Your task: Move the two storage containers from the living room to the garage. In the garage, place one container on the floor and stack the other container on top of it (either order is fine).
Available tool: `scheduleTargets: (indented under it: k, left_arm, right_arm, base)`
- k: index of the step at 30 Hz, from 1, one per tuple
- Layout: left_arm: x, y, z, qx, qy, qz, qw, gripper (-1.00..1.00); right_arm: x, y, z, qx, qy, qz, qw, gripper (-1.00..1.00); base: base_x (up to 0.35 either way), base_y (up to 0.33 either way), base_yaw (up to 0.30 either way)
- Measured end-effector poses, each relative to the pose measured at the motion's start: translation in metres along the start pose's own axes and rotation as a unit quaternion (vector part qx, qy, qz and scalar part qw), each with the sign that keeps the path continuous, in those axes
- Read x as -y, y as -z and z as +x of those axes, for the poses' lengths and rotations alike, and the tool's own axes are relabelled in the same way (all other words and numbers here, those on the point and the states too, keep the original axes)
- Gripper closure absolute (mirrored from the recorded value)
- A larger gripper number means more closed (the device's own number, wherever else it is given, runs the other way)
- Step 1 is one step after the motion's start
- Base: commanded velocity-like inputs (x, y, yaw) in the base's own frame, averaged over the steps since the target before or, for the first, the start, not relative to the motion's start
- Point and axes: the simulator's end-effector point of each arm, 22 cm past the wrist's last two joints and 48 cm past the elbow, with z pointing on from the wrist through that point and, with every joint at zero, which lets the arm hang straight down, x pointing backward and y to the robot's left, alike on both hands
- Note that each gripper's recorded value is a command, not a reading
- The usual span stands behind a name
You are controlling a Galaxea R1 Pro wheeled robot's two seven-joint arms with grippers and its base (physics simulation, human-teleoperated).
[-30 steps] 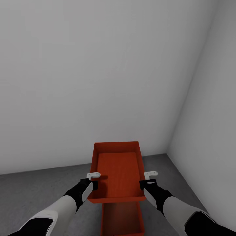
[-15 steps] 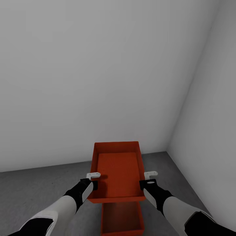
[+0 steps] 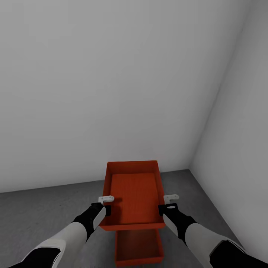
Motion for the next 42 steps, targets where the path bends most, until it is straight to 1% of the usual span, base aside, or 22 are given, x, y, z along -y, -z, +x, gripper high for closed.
scheduleTargets:
  k: [12,26,42]
  left_arm:
    - [0.000,-0.007,0.008,-0.009,-0.001,-0.001,1.0000,1.00]
    - [-0.001,-0.008,0.009,-0.011,-0.001,-0.001,0.9999,1.00]
    - [-0.001,-0.017,0.021,-0.024,-0.003,-0.003,0.9997,1.00]
  right_arm:
    - [-0.002,-0.006,0.009,-0.009,0.001,-0.001,1.0000,1.00]
    - [-0.003,-0.006,0.011,-0.011,0.001,-0.001,0.9999,1.00]
    - [-0.005,-0.014,0.024,-0.024,0.003,-0.003,0.9997,1.00]
  base:
    - [0.000,0.000,0.000]
    - [0.000,0.000,0.000]
    - [0.000,0.000,0.000]
